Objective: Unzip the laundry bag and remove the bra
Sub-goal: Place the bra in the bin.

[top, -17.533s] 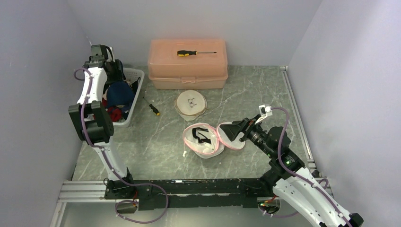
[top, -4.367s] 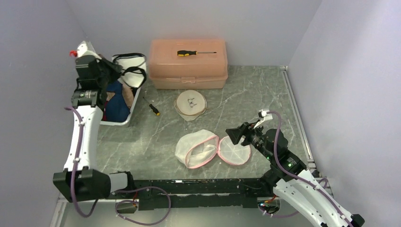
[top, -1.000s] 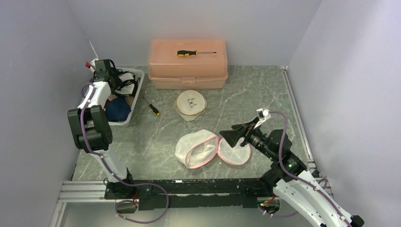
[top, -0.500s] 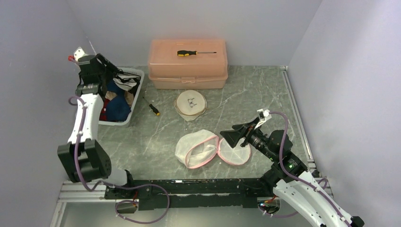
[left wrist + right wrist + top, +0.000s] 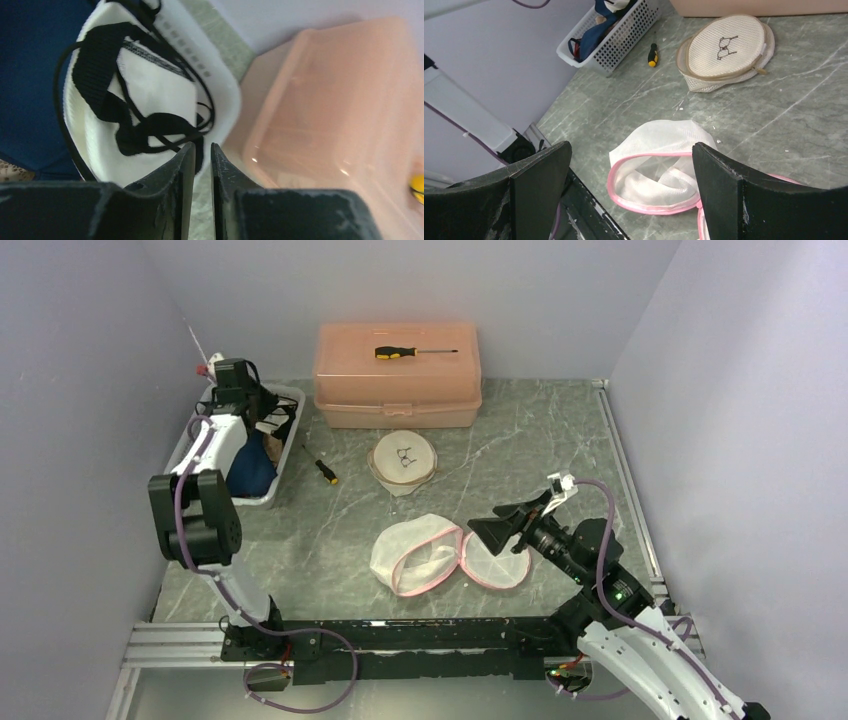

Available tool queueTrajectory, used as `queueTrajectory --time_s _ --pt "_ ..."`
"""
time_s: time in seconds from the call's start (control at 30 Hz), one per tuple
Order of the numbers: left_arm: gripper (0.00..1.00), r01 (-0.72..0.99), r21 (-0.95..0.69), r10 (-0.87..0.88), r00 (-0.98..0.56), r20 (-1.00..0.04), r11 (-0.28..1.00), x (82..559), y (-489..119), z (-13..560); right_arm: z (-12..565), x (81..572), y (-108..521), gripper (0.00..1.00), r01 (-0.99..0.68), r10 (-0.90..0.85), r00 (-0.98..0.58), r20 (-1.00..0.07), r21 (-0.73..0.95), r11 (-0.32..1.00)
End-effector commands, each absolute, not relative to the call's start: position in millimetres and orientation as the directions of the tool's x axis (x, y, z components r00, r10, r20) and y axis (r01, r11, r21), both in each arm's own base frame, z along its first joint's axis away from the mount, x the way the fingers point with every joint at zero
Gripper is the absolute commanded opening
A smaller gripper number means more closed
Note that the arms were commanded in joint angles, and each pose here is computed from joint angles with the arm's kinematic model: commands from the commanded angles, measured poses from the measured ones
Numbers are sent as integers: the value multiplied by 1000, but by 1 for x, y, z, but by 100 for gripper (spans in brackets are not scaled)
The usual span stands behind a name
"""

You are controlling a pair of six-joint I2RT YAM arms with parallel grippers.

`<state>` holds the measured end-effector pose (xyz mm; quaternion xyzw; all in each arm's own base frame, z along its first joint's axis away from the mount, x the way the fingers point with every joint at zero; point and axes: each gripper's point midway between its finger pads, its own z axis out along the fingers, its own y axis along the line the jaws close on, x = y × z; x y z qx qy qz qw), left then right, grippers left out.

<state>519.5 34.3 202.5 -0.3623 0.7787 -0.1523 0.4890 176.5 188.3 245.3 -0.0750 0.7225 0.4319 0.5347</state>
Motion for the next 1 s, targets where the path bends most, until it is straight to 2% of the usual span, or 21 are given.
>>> queueTrajectory --time_s 0.0,0.37,0.63,0.73,0.97 --pt "21 -516 -537 -709 -220 -669 667 524 57 197 253 177 181 95 -576 361 -373 -855 518 632" --pt "19 -688 -382 -701 -260 -664 617 484 82 121 250 176 178 95 -571 347 -368 -863 504 648" --pt "20 -691 -395 -711 -246 -659 605 475 88 116 249 176 176 95 -563 349 -365 -863 503 656" --pt "24 -668 -415 -706 -240 -667 618 474 85 131 252 177 177 95 -568 345 -365 -865 500 654" --pt "47 -546 -519 -693 -169 -701 658 459 71 209 265 180 170 96 -553 345 -330 -879 476 684"
